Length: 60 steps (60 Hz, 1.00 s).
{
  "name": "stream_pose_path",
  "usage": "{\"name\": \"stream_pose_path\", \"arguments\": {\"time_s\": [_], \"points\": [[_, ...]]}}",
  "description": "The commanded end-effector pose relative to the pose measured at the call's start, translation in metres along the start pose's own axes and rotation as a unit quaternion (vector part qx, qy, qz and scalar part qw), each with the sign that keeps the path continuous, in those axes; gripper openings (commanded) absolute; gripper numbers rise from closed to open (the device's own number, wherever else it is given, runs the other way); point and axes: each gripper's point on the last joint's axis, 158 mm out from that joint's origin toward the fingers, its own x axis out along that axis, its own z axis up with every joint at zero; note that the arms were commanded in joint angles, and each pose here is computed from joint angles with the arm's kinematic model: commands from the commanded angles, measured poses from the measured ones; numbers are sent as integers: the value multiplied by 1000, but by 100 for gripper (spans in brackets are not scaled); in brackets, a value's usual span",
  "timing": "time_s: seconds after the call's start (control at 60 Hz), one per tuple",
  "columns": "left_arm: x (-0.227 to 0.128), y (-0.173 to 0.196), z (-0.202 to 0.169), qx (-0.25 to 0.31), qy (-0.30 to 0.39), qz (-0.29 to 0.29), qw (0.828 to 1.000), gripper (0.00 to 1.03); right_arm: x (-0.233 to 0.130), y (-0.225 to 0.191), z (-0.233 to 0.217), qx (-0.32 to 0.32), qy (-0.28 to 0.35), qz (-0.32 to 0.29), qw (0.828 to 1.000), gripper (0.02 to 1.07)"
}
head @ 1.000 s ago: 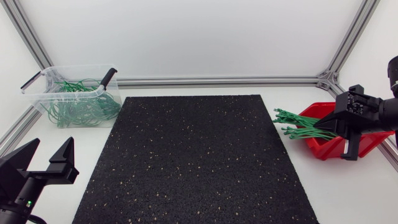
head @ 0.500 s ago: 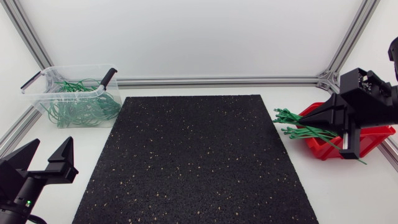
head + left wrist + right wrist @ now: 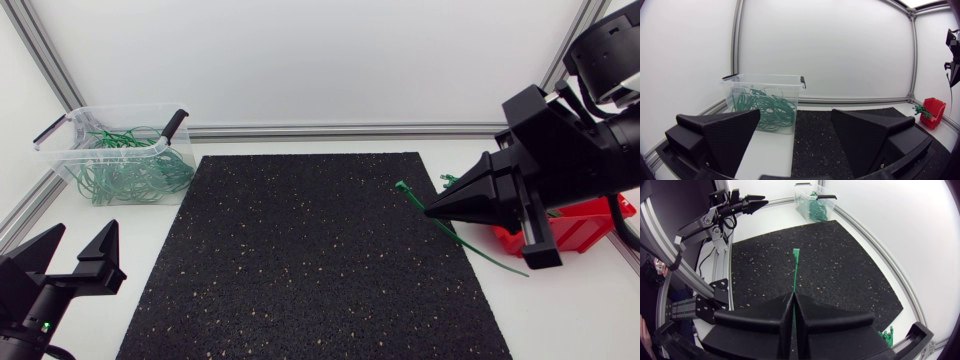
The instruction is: Take a green cable tie from the red box, thread the tail through the head to close it, then place it in the transparent bin on the left.
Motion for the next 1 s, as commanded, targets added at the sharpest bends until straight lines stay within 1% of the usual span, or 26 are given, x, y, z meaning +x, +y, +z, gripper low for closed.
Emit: {"name": "stream_pose_path", "arguments": {"time_s": [0.0,0.1,0.167,0.217,0.4,0.467,0.7,0.867,0.983], "points": [[0,-1,-16,-5,24,-2,1000,99,3,15,19,16,-19,14,1000,8],[0,-3,-15,-5,25,-5,1000,99,15,32,25,45,-15,44,998,8],[-1,-3,-14,-5,24,-6,1000,99,21,32,30,79,-19,52,995,8],[-1,-3,-11,-5,23,-7,1000,99,26,36,32,110,-19,69,991,8],[-1,-9,-6,-7,27,-18,999,99,33,37,39,175,-33,97,979,8],[-1,-12,-5,-8,32,-22,999,99,33,38,41,182,-41,100,977,8],[5,-22,-5,-27,71,-37,996,99,40,45,49,233,-64,142,960,8],[7,-33,1,-39,82,-55,994,99,44,46,50,243,-65,153,956,8],[6,-46,0,-51,105,-75,990,99,44,45,51,250,-64,153,954,8]]}}
